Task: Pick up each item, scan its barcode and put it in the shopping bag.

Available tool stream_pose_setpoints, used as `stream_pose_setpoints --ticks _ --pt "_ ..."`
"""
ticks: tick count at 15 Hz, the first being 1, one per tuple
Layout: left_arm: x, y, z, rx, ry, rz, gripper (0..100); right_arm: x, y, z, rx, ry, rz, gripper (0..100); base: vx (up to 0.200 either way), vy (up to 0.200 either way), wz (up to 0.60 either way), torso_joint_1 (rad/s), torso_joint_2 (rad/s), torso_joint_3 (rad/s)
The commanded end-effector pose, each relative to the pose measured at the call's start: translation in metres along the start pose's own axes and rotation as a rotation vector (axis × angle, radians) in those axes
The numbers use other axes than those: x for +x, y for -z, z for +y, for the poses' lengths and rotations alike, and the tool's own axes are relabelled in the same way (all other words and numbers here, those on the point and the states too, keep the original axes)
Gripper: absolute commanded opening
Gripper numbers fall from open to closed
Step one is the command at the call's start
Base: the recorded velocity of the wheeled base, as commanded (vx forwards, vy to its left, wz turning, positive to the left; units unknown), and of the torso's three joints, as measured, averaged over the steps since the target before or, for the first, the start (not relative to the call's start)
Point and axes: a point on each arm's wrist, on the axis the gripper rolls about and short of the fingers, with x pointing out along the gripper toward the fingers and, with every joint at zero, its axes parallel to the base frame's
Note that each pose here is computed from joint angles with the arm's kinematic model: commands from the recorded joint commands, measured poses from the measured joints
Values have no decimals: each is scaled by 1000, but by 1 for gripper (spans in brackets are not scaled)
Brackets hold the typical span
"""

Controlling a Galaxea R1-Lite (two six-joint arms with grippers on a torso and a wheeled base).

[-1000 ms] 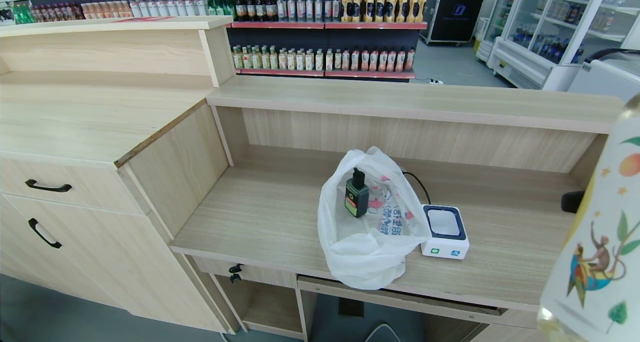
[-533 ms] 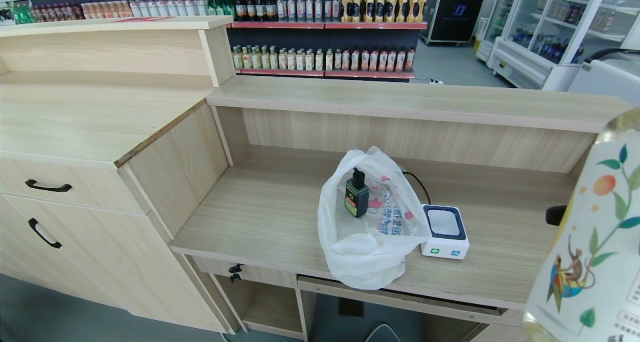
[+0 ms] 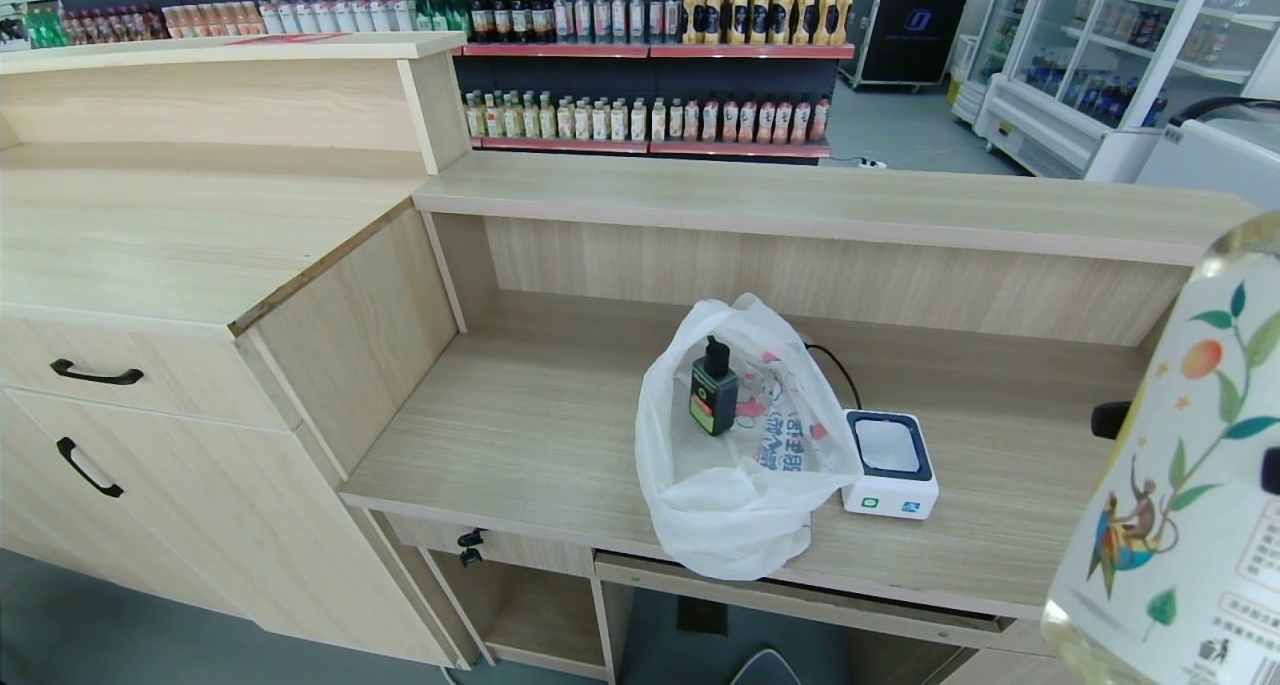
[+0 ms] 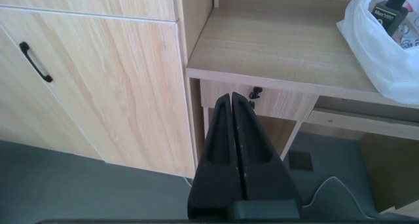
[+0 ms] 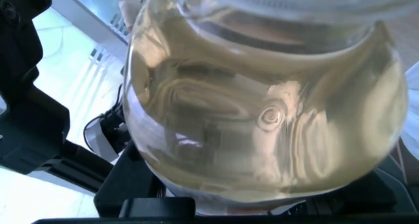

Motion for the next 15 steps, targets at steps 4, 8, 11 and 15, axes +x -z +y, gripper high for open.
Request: stream_pose_setpoints --ticks 4,8,11,15 --pt "0 0 0 0 0 0 0 -2 -2 0 -6 9 -9 0 0 0 0 0 0 0" --pt "0 0 0 0 0 0 0 -3 0 -2 -33 26 -11 0 0 0 0 0 0 0" --pt "0 0 0 0 0 0 0 6 5 -51 -272 408 12 0 0 0 0 0 0 0" --pt "0 0 0 0 0 0 0 5 15 -101 -495 922 -23 0 0 0 0 0 0 0"
